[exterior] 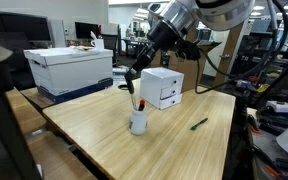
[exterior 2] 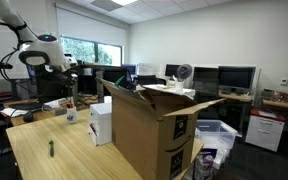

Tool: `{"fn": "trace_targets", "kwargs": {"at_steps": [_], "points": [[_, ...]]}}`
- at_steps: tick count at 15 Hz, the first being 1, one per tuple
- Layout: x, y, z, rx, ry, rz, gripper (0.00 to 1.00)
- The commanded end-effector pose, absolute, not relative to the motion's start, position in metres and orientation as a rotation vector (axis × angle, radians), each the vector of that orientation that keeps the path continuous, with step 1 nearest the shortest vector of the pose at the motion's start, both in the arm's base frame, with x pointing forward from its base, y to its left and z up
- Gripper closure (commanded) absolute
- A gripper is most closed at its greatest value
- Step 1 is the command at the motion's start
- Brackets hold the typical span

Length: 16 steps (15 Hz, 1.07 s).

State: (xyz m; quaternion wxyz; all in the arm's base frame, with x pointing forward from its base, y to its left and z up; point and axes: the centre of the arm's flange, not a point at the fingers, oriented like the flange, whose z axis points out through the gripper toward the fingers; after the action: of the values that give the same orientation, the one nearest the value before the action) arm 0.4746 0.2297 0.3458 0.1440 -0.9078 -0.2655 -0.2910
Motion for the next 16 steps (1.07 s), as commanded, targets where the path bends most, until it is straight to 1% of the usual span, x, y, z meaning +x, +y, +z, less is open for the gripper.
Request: {"fn": "trace_targets", "kwargs": {"at_steps": [1,2,3,5,8,10,11,16], "points": [[0.465,0.223,0.335,-2.643,-0.766,-0.807,0.95],[0.463,0.221,0.333,-2.650,-0.766,-0.797,0.94],[0.462,0.219,0.332,-2.653,-0.768,-0.790,0.70],[0.459,0.217,0.330,-2.664,-0.763,-0.783,0.69],[0.457,0.217,0.331,-2.677,-0.761,-0.778,0.56],[0.456,0.217,0.332,-2.693,-0.750,-0.780,0.45],[0.456,0.217,0.335,-2.700,-0.745,-0.783,0.36],[0.449,0.211,0.337,-2.793,-0.766,-0.748,0.07]]}}
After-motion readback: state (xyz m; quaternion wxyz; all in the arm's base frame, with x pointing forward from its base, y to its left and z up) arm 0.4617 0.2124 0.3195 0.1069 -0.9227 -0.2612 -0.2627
